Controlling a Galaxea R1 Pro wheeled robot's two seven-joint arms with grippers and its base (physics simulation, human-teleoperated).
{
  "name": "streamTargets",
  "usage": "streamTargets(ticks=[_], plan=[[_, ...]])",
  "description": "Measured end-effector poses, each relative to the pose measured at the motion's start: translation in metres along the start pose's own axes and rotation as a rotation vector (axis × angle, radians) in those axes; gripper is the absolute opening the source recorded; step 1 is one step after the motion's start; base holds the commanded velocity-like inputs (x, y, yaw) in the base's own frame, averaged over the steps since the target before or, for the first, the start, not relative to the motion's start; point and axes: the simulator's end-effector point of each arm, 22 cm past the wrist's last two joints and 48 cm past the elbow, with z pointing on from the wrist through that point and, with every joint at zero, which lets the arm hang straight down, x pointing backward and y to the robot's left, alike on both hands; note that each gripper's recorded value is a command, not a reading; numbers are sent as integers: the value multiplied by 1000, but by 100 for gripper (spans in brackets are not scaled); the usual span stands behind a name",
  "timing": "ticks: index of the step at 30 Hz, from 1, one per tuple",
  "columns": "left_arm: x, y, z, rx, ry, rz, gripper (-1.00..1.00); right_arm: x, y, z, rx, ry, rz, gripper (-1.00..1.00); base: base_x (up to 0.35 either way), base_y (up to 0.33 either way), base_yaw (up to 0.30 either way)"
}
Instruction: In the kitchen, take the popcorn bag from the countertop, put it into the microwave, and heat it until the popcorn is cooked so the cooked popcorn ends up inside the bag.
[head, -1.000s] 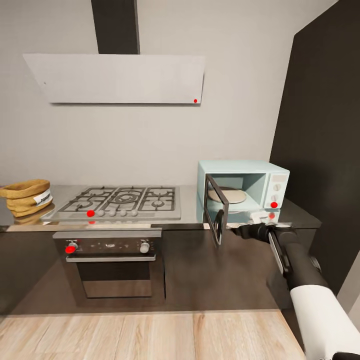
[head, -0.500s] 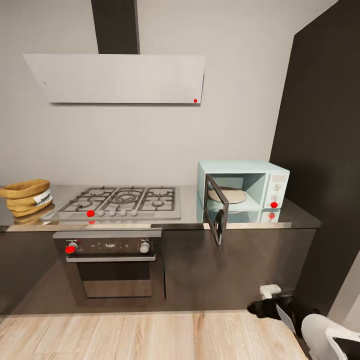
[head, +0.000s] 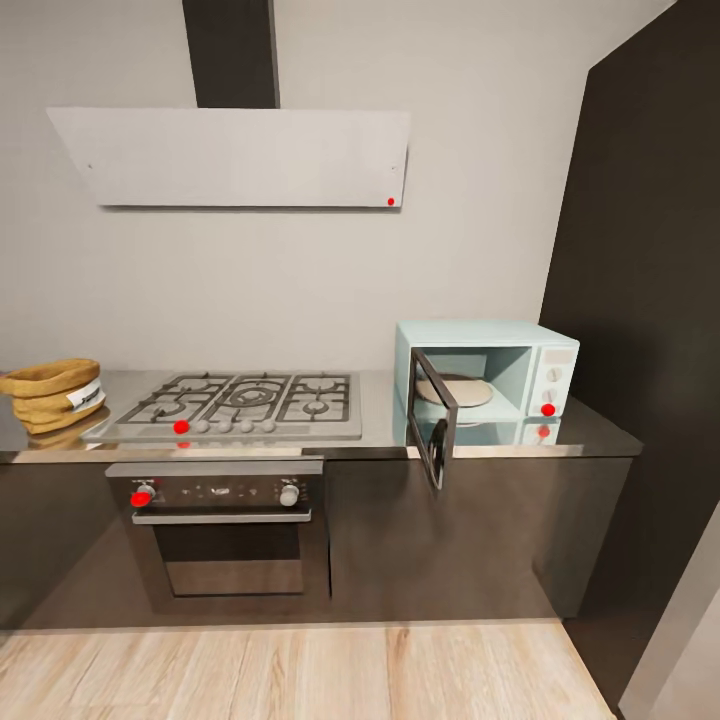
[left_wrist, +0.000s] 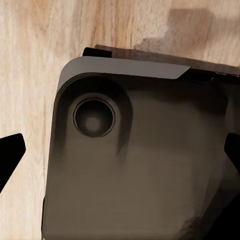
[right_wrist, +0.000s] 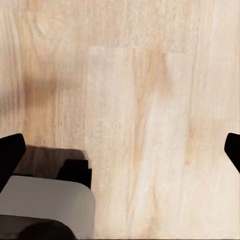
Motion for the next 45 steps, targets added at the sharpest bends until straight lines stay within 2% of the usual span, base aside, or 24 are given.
streamTargets(ticks=[3, 13, 17, 25, 29, 32, 45], plan=[[0, 0, 0, -1, 1, 1, 100, 26, 7, 0, 4, 28, 8, 100, 0, 0, 0], [0, 0, 0, -1, 0, 1, 100, 33, 11, -1, 0, 43, 5, 100, 0, 0, 0], [0, 1, 0, -2, 1, -1, 100, 33, 38, 1, -32, 44, 7, 100, 0, 0, 63], [0, 1, 0, 0, -1, 0, 100, 46, 50, 0, -48, 61, 5, 100, 0, 0, 264], [-1, 0, 0, 2, -2, 1, 100, 83, 98, -5, -109, 107, 5, 100, 0, 0, 283], [0, -1, 0, 3, -1, 1, 100, 97, 113, -8, -128, 122, 6, 100, 0, 0, 283], [-1, -2, 0, 6, -4, 1, 100, 101, 108, -9, -120, 125, 14, 100, 0, 0, 283]])
